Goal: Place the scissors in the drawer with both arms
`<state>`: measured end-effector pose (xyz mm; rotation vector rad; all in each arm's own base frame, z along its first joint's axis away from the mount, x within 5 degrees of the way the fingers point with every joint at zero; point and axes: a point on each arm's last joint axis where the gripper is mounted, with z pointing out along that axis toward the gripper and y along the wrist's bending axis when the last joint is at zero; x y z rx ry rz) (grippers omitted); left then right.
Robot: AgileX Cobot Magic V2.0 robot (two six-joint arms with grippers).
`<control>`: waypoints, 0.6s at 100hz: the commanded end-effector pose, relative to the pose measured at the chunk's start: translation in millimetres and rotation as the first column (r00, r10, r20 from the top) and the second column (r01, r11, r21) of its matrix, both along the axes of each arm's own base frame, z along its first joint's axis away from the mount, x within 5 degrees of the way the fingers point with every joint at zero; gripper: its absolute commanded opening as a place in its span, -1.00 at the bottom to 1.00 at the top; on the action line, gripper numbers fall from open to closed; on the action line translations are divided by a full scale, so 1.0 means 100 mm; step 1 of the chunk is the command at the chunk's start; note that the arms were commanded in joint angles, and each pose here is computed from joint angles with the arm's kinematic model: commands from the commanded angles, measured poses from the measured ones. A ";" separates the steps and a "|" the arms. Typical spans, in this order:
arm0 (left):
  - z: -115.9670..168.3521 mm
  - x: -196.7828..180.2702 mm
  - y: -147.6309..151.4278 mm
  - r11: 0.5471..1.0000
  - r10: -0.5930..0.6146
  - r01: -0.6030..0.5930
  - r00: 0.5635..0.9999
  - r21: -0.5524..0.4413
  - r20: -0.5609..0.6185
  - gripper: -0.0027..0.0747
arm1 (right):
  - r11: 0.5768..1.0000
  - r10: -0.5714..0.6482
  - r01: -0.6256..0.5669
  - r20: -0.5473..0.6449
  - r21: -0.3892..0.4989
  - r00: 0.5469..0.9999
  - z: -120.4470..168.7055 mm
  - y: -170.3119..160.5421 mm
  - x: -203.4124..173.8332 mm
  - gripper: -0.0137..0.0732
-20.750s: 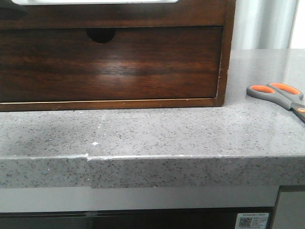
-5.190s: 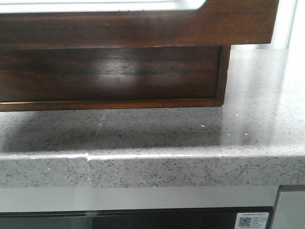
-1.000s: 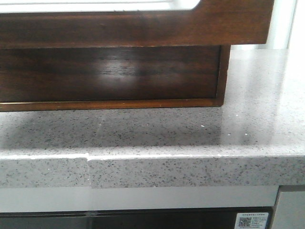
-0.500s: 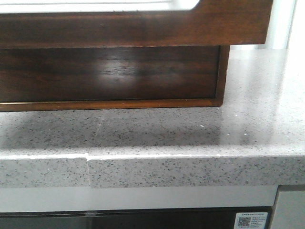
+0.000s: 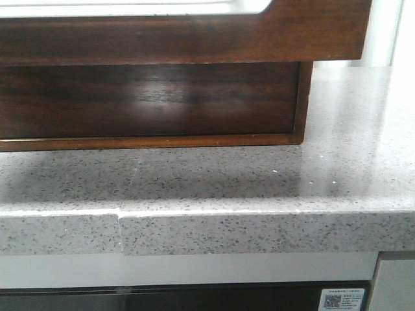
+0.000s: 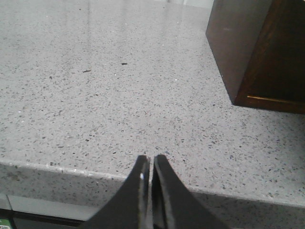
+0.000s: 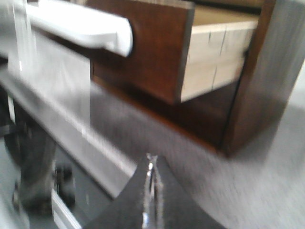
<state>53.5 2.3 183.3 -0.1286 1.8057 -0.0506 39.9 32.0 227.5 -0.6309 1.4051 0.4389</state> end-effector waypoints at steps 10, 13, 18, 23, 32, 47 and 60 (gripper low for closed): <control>0.00 0.00 -0.01 1.000 -0.007 0.008 0.998 -0.011 0.067 -0.99 | 0.952 -0.071 0.016 0.169 0.306 0.983 0.00 -0.02 0.00 -0.83; 0.00 0.00 -0.01 1.000 -0.007 0.008 0.998 -0.011 0.067 -0.99 | 0.953 -0.103 0.058 0.136 0.297 0.985 -0.01 -0.04 0.02 -0.83; 0.00 0.00 -0.01 1.000 -0.007 0.008 0.998 -0.011 0.067 -0.99 | 0.946 -0.154 0.113 0.113 0.305 0.982 -0.02 -0.06 0.04 -0.83; 0.00 0.00 -0.01 1.000 -0.007 0.008 0.998 -0.011 0.067 -0.99 | 0.940 -0.214 0.181 0.087 0.289 0.973 -0.06 -0.09 0.07 -0.83; 0.00 0.00 -0.01 1.000 -0.007 0.008 0.998 -0.011 0.067 -0.99 | 0.917 -0.336 0.322 0.018 0.237 0.942 -0.13 -0.14 0.11 -0.83; 0.00 0.00 -0.01 1.000 -0.007 0.008 0.998 -0.011 0.067 -0.99 | 0.845 -0.504 0.517 -0.123 0.134 0.855 -0.29 -0.24 0.16 -0.83; 0.00 0.00 -0.01 1.000 -0.007 0.008 0.998 -0.011 0.067 -0.99 | 0.778 -0.603 0.626 -0.230 0.043 0.764 -0.42 -0.30 0.16 -0.83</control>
